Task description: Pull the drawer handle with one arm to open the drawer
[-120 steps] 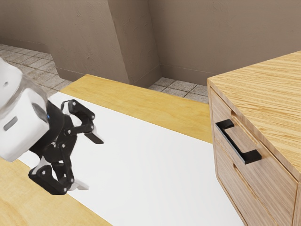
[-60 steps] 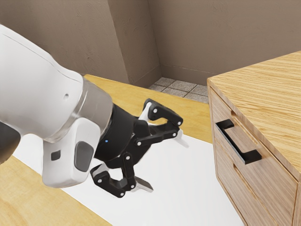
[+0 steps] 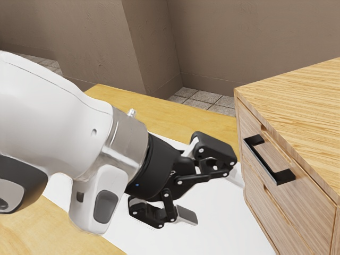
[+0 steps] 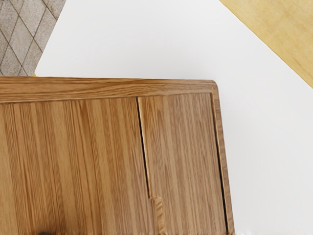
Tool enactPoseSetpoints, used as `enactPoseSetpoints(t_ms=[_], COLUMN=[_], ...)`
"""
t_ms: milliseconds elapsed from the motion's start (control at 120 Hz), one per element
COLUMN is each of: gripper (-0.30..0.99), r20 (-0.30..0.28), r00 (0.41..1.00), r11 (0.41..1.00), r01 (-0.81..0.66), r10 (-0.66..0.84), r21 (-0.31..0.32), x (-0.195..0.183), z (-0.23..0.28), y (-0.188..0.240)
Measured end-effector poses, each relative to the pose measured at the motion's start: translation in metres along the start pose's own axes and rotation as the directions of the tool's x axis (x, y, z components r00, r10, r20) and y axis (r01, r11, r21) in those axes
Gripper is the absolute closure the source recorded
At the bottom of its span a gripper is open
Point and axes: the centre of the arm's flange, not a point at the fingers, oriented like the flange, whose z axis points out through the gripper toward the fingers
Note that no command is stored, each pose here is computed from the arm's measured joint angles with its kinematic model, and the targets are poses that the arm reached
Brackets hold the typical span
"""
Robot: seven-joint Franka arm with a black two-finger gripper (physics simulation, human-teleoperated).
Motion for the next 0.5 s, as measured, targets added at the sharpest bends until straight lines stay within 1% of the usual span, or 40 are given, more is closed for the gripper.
enactPoseSetpoints(t_ms=[100,183,383,500], gripper=[0.00,0.00,0.00,0.00], r20=[-0.013,-0.015,0.000,0.008], r00=[1.000,1.000,1.000,0.999], r11=[1.000,1.000,0.999,0.999], r01=[0.002,-0.006,-0.019,-0.036], r10=[-0.002,0.006,0.019,0.036], r21=[-0.019,-0.019,-0.026,-0.029], x=[-0.016,-0.023,-0.046,-0.051], z=[0.022,0.028,0.047,0.053], y=[-0.006,-0.010,-0.013,-0.015])
